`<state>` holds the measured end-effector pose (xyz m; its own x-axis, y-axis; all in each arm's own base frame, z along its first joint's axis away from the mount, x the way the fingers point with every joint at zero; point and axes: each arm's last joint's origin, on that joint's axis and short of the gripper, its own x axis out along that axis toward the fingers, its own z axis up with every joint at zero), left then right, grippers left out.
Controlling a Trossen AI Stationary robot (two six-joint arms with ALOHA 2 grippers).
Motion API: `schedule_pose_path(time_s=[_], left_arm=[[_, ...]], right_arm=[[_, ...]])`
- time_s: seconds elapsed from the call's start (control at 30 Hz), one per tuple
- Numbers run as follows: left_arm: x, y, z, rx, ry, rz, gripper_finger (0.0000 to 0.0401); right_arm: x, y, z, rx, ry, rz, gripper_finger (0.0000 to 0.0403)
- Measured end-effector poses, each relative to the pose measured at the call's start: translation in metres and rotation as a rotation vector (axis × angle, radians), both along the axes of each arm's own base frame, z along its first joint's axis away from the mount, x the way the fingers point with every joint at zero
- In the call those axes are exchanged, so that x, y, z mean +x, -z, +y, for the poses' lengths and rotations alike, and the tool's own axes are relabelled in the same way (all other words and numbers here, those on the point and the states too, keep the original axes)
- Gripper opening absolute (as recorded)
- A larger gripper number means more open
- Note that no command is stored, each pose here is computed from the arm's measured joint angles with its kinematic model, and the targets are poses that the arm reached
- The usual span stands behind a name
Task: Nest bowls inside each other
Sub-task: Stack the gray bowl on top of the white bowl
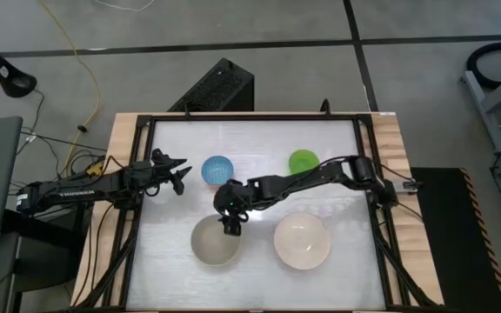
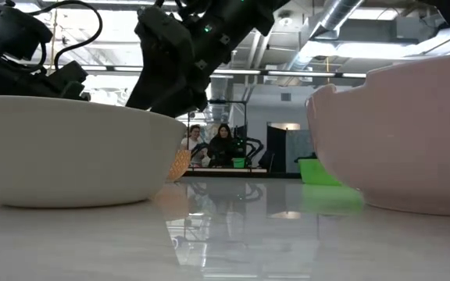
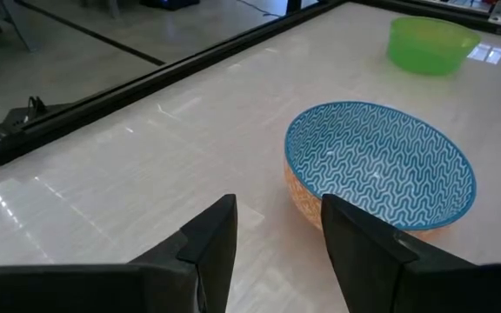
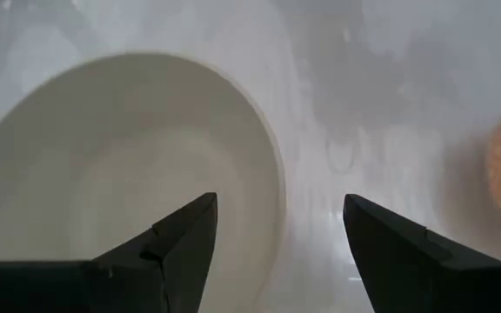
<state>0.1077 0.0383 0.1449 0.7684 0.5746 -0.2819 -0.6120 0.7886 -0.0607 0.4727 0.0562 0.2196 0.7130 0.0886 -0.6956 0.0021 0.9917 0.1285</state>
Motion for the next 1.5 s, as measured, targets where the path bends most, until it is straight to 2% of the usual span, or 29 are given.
schedule_pose_path(time_s=[0.23,0.43,0.57,0.77,0.97,1.07,1.23,1.37,1.5], left_arm=[[0.000,0.000,0.000,0.000,0.001,-0.001,0.0158],[0.000,0.000,0.000,-0.001,0.006,0.000,0.0158],[0.000,0.000,0.000,-0.002,0.005,0.000,0.0158],[0.000,0.000,0.000,-0.002,0.005,0.000,0.0158],[0.000,0.000,0.000,-0.001,0.005,0.000,0.0158],[0.000,0.000,0.000,-0.002,0.005,0.000,0.0158],[0.000,0.000,0.000,-0.002,0.005,0.000,0.0158],[0.000,0.000,0.000,-0.002,0.004,0.000,0.0158],[0.000,0.000,0.000,-0.002,0.005,0.000,0.0158]], right_arm=[[0.011,0.027,0.002,0.070,0.017,0.016,0.0271],[0.012,0.042,0.004,0.071,0.013,0.055,0.0259],[0.012,0.041,0.006,0.064,0.002,0.049,0.0195],[0.012,0.040,0.006,0.083,-0.007,0.049,0.0028],[0.009,0.023,0.006,0.099,-0.002,0.017,0.0012],[0.003,0.000,0.004,0.098,-0.028,-0.027,0.0007],[-0.027,-0.055,-0.004,0.105,-0.083,-0.070,0.0007],[-0.071,-0.088,-0.010,0.151,-0.060,-0.049,0.0007],[-0.122,-0.101,0.001,0.204,0.013,-0.017,0.0007]])
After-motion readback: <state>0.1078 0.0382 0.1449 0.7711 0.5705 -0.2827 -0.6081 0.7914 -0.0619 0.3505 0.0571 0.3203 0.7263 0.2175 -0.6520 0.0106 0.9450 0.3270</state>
